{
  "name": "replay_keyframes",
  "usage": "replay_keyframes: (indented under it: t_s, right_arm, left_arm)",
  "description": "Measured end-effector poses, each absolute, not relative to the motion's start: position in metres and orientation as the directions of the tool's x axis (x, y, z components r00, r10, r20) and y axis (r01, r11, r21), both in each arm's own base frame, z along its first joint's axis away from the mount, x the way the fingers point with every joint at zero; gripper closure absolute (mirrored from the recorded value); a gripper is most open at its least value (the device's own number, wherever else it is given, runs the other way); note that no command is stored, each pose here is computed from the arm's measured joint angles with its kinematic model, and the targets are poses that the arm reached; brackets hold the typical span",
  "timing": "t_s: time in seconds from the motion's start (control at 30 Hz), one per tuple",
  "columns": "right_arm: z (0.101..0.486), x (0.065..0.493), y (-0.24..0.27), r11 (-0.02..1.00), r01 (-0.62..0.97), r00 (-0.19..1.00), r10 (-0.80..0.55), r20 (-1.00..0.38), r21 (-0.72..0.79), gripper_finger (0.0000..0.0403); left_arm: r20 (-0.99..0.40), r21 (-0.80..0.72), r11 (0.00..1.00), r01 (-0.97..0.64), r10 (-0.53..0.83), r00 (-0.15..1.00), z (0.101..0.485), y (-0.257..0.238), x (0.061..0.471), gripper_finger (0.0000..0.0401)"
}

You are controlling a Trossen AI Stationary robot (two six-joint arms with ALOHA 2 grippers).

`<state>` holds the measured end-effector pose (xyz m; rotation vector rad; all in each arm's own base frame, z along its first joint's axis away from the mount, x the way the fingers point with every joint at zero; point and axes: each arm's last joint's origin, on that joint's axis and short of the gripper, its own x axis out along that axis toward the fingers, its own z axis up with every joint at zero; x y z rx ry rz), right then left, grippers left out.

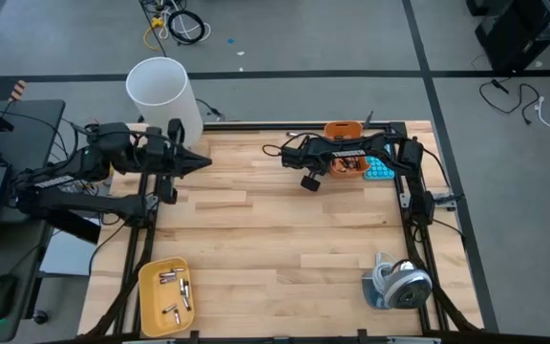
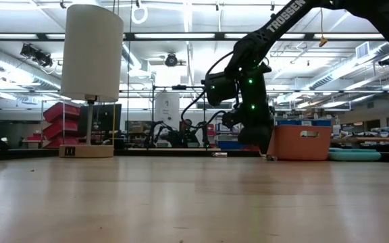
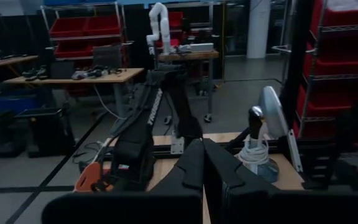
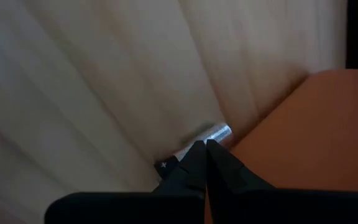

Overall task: Sort batteries
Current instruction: Put the silver battery into the yellow bin

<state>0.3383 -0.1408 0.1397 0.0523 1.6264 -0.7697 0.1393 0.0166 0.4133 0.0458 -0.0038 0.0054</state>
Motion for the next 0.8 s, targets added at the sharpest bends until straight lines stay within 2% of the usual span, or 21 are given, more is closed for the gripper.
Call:
replay_keyframes:
  t_s: [0.33,0.5,0.8]
  right_arm:
    - [0.137,0.334,-0.133,0.789,0.378,-0.274,-0.404,-0.873,-0.484,0.0403]
    - [0.122,0.331,-0.130,0.811,0.382,-0.223,-0.384,-0.896,-0.442,0.0403]
    - [0.129,0.355,-0.120,0.845,0.347,-0.077,-0.408,-0.910,-0.408,0.0403]
  left_arm:
    - [-0.015,0.045,0.999,-0.004,0.005,1.000,0.411,0.012,0.140,0.0401]
    - [-0.013,0.044,0.999,0.017,-0.016,1.000,0.412,0.009,0.140,0.0401]
    - [-0.016,0.047,0.999,-0.008,0.009,1.000,0.411,0.009,0.140,0.0401]
